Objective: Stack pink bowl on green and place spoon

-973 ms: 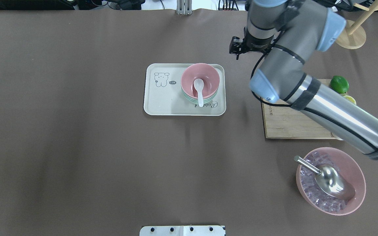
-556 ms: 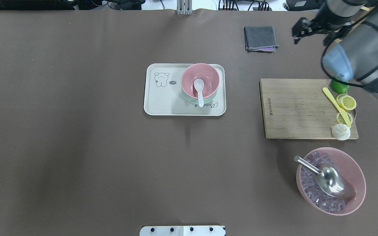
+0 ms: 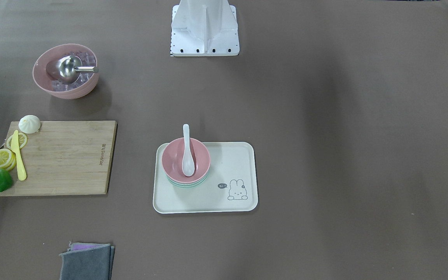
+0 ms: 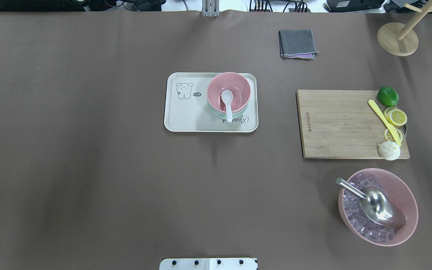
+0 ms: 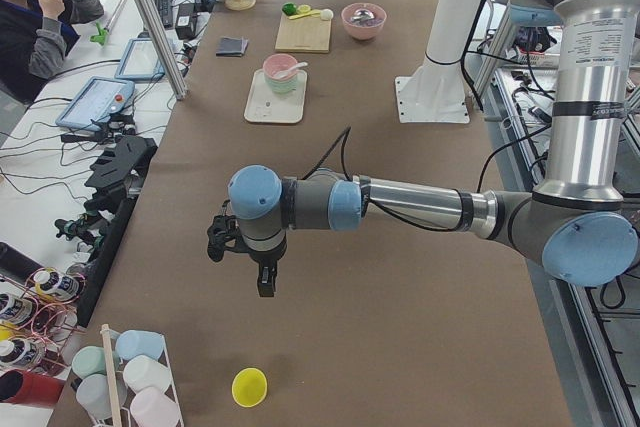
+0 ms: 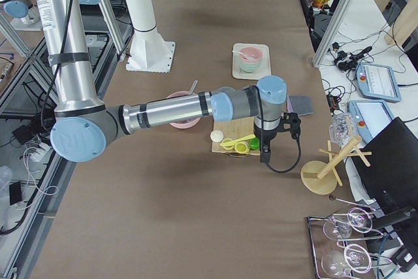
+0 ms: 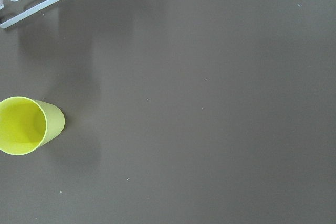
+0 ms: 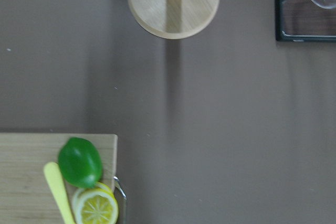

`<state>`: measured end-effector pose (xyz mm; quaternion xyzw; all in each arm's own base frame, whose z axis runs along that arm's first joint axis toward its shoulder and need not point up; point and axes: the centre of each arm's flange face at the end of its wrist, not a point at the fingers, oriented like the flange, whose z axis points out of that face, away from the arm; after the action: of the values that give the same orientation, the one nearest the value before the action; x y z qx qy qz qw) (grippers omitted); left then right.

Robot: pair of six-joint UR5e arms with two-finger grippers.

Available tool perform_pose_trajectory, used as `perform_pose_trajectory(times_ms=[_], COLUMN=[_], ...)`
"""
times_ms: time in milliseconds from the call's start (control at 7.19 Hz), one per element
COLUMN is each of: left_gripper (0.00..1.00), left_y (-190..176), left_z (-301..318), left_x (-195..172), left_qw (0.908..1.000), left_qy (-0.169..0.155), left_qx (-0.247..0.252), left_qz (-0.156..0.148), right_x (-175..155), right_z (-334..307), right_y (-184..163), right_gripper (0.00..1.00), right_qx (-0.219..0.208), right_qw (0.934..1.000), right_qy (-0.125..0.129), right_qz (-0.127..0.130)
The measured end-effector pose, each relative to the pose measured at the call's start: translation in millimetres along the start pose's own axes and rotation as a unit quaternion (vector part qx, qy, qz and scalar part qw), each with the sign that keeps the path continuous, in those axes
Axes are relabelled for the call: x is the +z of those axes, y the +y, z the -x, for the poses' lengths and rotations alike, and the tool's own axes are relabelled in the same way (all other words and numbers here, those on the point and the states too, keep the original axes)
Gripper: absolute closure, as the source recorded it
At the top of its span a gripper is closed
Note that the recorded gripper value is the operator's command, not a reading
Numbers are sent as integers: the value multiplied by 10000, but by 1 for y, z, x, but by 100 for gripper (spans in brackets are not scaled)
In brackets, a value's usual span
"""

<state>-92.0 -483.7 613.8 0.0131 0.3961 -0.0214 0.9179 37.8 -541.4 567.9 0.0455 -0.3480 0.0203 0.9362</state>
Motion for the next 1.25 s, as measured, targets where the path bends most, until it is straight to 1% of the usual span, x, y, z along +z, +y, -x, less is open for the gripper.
perform_pose_trajectory(times_ms=[139, 278, 417, 556, 834, 1112, 1251], left_gripper=[1, 1, 1, 1, 1, 1, 1], left_y=[3, 3, 2, 2, 2, 4, 5], left_z=[2, 0, -3, -6, -12, -22, -22], left_x=[2, 1, -2, -4, -9, -17, -16], left_qw=[10000, 10000, 10000, 9999, 9998, 9993, 9992], left_qy=[0, 22, 68, 98, 126, 236, 291], left_qx=[-8, -3, 10, 58, 155, 246, 233], left_qz=[18, 12, -6, -34, -98, -180, -172], right_x=[4, 4, 2, -1, -2, -3, -4], right_z=[-33, -46, -49, -49, -48, -46, -44], right_y=[37, 65, 87, 102, 112, 113, 113], right_gripper=[0, 0, 0, 0, 0, 0, 0], right_qx=[51, 70, -36, -220, -347, -359, -349], right_qw=[10000, 9999, 9999, 9997, 9993, 9993, 9993], right_qy=[44, 73, 81, 67, 25, -45, -116], right_qz=[67, 103, 110, 120, 134, 123, 121])
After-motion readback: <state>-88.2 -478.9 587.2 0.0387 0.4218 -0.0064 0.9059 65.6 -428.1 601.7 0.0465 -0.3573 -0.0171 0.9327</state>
